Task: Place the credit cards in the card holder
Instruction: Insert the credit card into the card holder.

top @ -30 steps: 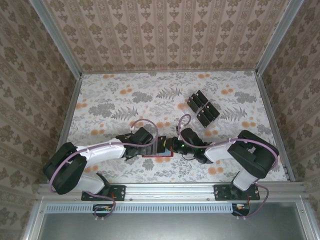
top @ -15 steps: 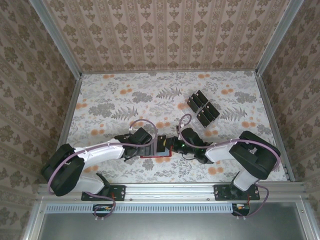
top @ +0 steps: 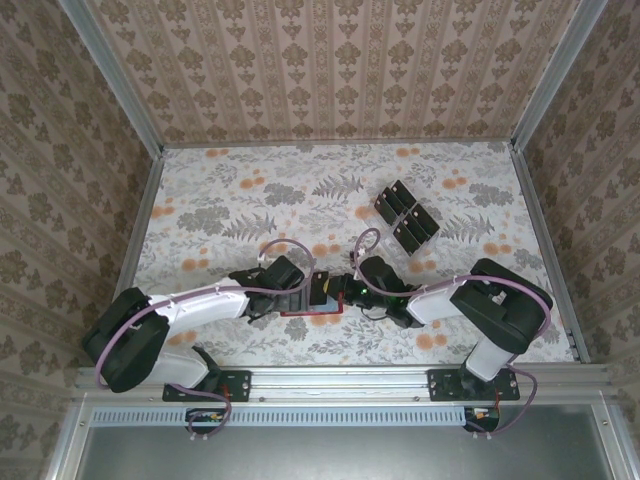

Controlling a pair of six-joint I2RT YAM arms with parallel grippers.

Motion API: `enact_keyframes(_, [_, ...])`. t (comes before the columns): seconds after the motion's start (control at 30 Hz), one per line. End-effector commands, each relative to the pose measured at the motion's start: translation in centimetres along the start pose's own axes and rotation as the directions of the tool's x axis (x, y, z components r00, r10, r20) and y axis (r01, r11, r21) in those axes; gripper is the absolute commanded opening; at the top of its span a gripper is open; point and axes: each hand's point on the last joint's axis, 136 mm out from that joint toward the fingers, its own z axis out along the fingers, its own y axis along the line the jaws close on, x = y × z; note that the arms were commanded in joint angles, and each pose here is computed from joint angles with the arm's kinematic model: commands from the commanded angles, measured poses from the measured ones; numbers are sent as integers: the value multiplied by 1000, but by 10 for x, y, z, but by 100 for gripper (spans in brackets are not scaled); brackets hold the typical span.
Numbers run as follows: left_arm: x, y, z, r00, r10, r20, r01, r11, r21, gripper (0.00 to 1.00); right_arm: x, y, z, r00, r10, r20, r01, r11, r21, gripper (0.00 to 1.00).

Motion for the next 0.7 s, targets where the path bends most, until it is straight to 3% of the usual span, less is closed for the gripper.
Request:
enact_keyframes(0.0, [15,12,4,999,8,-38,-10,999,-48,100,-3,17,3,1000,-6,4,6,999,-51,0])
enact_keyframes(0.67, [17,13,5,999,8,-41,-10,999,-50,100,5,11,13,1000,9,-16,-9,999,-49,0])
